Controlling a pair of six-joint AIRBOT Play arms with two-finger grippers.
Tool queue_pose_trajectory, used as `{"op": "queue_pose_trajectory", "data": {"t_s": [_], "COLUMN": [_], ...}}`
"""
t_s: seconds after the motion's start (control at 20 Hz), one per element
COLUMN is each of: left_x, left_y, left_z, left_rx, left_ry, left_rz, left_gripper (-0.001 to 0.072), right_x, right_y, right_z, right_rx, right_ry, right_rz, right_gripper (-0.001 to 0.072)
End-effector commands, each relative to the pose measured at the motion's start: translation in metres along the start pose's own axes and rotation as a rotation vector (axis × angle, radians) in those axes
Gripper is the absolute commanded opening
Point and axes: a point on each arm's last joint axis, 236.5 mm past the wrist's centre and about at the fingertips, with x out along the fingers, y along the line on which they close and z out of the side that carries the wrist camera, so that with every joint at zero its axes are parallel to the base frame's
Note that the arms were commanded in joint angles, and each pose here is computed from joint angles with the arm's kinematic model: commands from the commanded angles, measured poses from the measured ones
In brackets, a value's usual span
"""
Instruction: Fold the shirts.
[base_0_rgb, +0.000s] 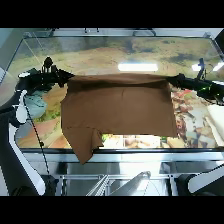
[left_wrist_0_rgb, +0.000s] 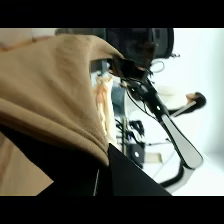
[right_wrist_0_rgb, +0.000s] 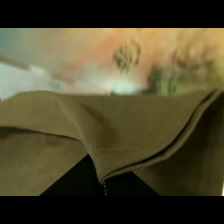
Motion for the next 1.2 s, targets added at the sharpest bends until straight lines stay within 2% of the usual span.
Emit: {"op": "queue_pose_trajectory", "data": {"t_s": [0.0,0.1,0.25,0.45,0.5,0.55,0.6,0.65,0.85,0.9,0.95,1.0,1.15], "left_x": [-0.011,-0.018,-0.023,-0.014,-0.012,-0.012,-0.014,-0.019,-0.051,-0.061,-0.071,-0.081,-0.107], "left_y": [-0.013,-0.002,0.040,0.071,0.074,0.074,0.073,0.069,0.031,0.022,0.011,0.001,-0.004], "left_z": [-0.030,-0.040,-0.063,-0.082,-0.082,-0.083,-0.082,-0.078,-0.049,-0.047,-0.048,-0.052,-0.078], "left_rx": [-0.070,-0.128,-0.238,-0.302,-0.307,-0.308,-0.305,-0.289,-0.210,-0.193,-0.188,-0.174,-0.185], "left_ry": [0.121,0.159,0.235,0.281,0.279,0.281,0.278,0.274,0.190,0.167,0.145,0.130,0.083], "left_rz": [-0.055,-0.006,0.185,0.273,0.281,0.281,0.280,0.282,0.303,0.320,0.321,0.320,0.404], "left_gripper": [0.0010,0.0010,0.0010,0.0011,0.0012,0.0042,0.0185,0.0280,0.0280,0.0281,0.0281,0.0280,0.0280], "right_x": [-0.007,-0.010,-0.012,-0.016,-0.017,-0.018,-0.021,-0.027,-0.072,-0.086,-0.100,-0.108,-0.121], "right_y": [-0.009,-0.008,-0.012,-0.021,-0.017,-0.013,-0.008,-0.003,-0.011,-0.014,-0.016,-0.015,0.003], "right_z": [-0.033,-0.035,-0.046,-0.068,-0.072,-0.075,-0.077,-0.077,-0.065,-0.061,-0.058,-0.056,-0.065], "right_rx": [0.026,0.032,0.045,0.052,0.054,0.059,0.065,0.070,0.066,0.066,0.065,0.060,0.063], "right_ry": [0.140,0.150,0.196,0.291,0.306,0.322,0.336,0.343,0.347,0.347,0.344,0.341,0.385], "right_rz": [-0.027,-0.016,-0.033,-0.080,-0.064,-0.047,-0.029,-0.014,-0.155,-0.211,-0.258,-0.284,-0.280], "right_gripper": [0.0017,0.0017,0.0017,0.0020,0.0060,0.0238,0.0266,0.0265,0.0266,0.0285,0.0351,0.0375,0.0365]}}
